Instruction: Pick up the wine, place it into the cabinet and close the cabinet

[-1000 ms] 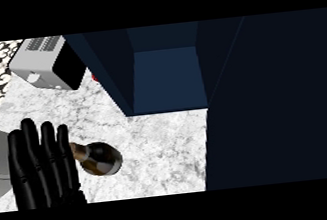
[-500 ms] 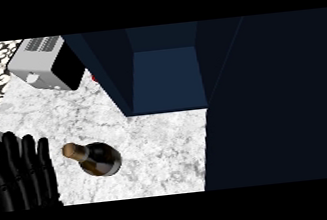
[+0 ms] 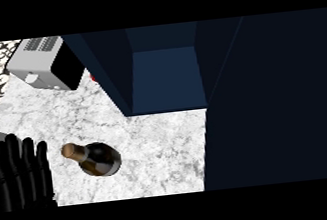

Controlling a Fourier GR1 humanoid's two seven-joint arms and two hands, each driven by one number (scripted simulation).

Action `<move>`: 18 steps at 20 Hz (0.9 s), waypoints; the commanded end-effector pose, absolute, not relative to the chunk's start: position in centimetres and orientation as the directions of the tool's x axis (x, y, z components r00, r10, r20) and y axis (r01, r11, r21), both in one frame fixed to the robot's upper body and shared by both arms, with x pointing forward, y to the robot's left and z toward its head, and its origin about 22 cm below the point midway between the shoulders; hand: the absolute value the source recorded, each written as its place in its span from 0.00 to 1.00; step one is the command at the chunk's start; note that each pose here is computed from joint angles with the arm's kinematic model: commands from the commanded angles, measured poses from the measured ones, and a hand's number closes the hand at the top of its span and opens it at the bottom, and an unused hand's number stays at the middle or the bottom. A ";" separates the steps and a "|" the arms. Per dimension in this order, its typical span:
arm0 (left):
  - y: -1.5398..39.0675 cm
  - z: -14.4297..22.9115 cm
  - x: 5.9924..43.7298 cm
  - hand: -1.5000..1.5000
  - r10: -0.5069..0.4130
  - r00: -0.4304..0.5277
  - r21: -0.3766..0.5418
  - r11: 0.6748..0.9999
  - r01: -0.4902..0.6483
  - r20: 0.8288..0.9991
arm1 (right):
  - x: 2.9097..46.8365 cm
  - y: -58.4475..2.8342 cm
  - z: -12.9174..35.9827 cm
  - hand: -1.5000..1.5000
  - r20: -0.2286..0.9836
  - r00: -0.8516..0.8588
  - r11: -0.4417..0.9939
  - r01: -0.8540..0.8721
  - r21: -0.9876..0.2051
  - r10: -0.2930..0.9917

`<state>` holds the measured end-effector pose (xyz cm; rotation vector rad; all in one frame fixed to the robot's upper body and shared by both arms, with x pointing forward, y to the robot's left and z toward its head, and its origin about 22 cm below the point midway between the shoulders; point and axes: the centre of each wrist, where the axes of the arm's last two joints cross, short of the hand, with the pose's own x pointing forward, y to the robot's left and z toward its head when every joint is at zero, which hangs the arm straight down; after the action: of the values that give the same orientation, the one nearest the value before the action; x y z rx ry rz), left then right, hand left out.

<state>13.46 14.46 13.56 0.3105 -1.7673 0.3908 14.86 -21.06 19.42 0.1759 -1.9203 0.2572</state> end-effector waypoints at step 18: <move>20.6 2.5 16.2 0.00 0.116 -0.168 -0.181 0.875 -0.448 0.979 | 12.2 -21.7 21.8 0.00 0.926 -0.378 0.959 -0.270 -0.082 -0.027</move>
<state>15.66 18.70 5.30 0.2613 -1.6892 0.4762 14.78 -21.29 19.99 0.1414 -1.9139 0.2525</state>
